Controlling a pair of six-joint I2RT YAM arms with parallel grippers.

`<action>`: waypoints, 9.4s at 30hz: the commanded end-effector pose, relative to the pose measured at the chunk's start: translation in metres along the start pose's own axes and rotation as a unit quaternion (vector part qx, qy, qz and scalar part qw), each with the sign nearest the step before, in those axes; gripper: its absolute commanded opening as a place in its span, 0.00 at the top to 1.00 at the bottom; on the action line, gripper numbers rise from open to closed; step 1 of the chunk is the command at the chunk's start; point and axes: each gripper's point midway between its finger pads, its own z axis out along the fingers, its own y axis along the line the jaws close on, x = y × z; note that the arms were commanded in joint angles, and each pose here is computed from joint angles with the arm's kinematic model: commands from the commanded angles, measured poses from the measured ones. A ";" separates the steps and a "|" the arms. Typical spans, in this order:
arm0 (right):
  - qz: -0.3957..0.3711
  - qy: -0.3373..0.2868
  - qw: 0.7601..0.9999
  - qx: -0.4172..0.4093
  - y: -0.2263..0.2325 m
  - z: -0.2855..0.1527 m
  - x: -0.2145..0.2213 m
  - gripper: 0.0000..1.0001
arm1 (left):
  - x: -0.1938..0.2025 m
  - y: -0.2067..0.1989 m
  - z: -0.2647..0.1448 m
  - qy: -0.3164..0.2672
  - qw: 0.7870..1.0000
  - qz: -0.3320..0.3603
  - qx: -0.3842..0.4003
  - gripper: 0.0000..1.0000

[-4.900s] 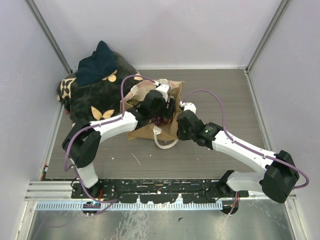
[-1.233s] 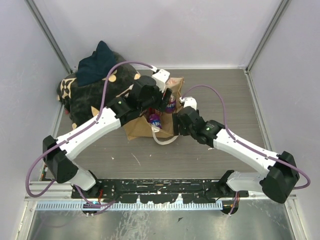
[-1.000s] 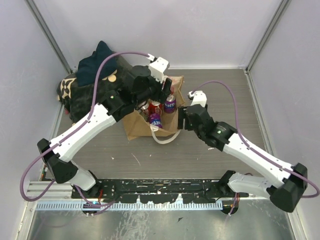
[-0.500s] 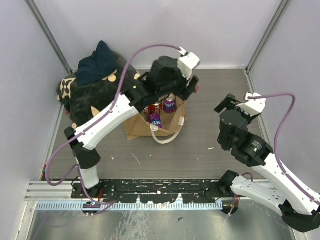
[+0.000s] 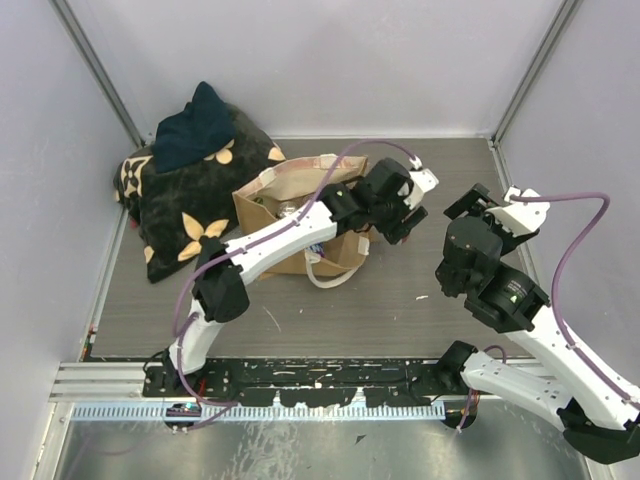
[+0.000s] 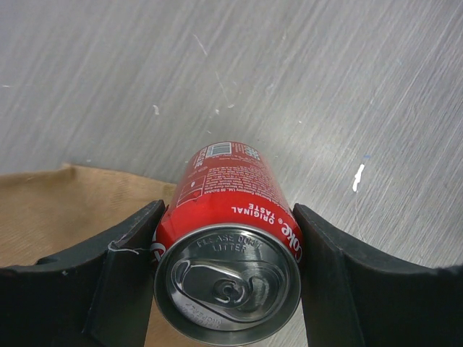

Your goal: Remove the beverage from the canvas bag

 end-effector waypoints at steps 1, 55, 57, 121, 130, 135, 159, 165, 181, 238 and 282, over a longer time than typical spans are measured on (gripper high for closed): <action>0.033 -0.006 0.999 -0.001 0.001 -0.001 -0.022 0.24 | -0.009 -0.036 0.014 -0.014 0.999 0.031 0.032 1.00; -0.106 0.060 0.946 -0.299 0.152 -0.029 0.004 0.68 | -0.011 0.056 -0.198 -0.109 0.972 0.002 -0.208 0.23; -0.130 0.098 0.925 -0.344 0.175 -0.040 0.034 0.74 | 0.008 0.066 -0.212 -0.108 0.965 -0.029 -0.236 0.44; -0.298 0.322 0.791 -0.427 0.202 -0.120 0.280 0.54 | 0.228 0.104 -0.194 0.039 0.892 -0.304 -0.333 0.74; -0.254 0.290 0.838 -0.386 0.219 -0.103 0.255 0.29 | 0.261 0.084 -0.169 0.088 0.902 -0.306 -0.291 0.72; -0.253 0.305 0.826 -0.401 0.219 -0.110 0.264 0.24 | 0.281 0.078 -0.162 0.126 0.902 -0.299 -0.284 0.84; -0.306 0.436 0.719 -0.446 0.216 -0.157 0.367 0.24 | 0.241 0.079 -0.211 0.132 0.915 -0.262 -0.276 0.79; -0.345 0.475 0.680 -0.439 0.199 -0.167 0.388 0.24 | 0.233 0.086 -0.213 0.124 0.916 -0.249 -0.288 0.77; -0.409 0.491 0.685 -0.349 0.168 -0.149 0.389 0.00 | 0.213 0.096 -0.211 0.101 0.921 -0.231 -0.297 0.77; -0.236 0.235 0.841 -0.427 0.272 -0.103 0.106 1.00 | 0.194 0.105 -0.209 0.062 0.922 -0.228 -0.307 0.74; -0.080 0.120 0.971 -0.191 0.128 0.060 0.068 1.00 | 0.187 0.110 -0.205 0.054 0.924 -0.218 -0.310 0.73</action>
